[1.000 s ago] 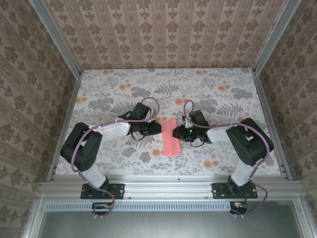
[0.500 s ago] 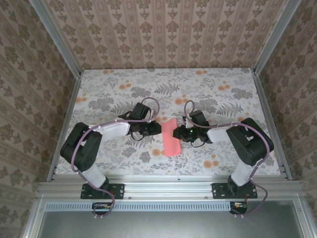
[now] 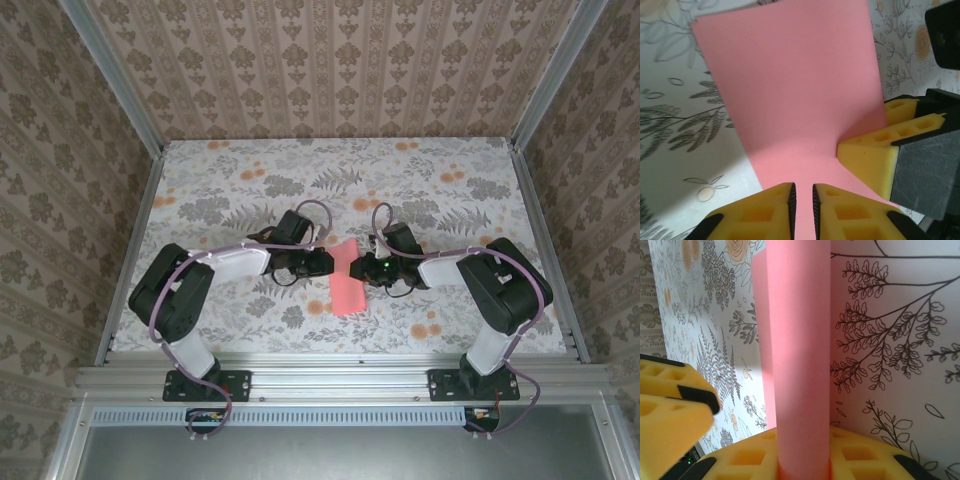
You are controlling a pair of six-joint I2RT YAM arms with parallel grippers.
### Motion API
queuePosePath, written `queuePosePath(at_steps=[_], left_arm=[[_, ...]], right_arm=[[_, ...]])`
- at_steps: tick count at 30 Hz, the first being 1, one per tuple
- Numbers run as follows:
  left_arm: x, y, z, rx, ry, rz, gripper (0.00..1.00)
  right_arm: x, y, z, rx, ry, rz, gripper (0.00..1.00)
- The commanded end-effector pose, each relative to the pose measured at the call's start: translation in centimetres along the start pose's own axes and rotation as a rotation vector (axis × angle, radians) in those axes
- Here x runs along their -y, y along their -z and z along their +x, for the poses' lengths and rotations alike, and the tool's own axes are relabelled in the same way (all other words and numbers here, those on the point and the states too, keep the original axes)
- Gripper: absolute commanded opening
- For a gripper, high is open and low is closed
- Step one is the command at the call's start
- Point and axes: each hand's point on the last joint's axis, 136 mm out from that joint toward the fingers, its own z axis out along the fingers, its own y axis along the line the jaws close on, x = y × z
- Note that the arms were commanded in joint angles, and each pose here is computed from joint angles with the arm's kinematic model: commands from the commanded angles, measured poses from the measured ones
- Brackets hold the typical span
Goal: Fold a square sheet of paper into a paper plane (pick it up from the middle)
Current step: Hold the square sheet of paper at the center of the table.
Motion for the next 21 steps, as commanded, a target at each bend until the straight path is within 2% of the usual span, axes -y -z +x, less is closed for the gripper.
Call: queuePosePath(at_steps=[1, 21], left_arm=[[1.3, -0.9, -0.2, -0.012, -0.002, 0.039, 0.18], [-1.0, -3.5, 2.5, -0.097, 0.016, -0.022, 0.17]], right_arm=[[0.8, 0.0, 1.0, -0.036, -0.013, 0.009, 0.25], [1.0, -0.1, 1.0, -0.044, -0.005, 0.018, 0.25]])
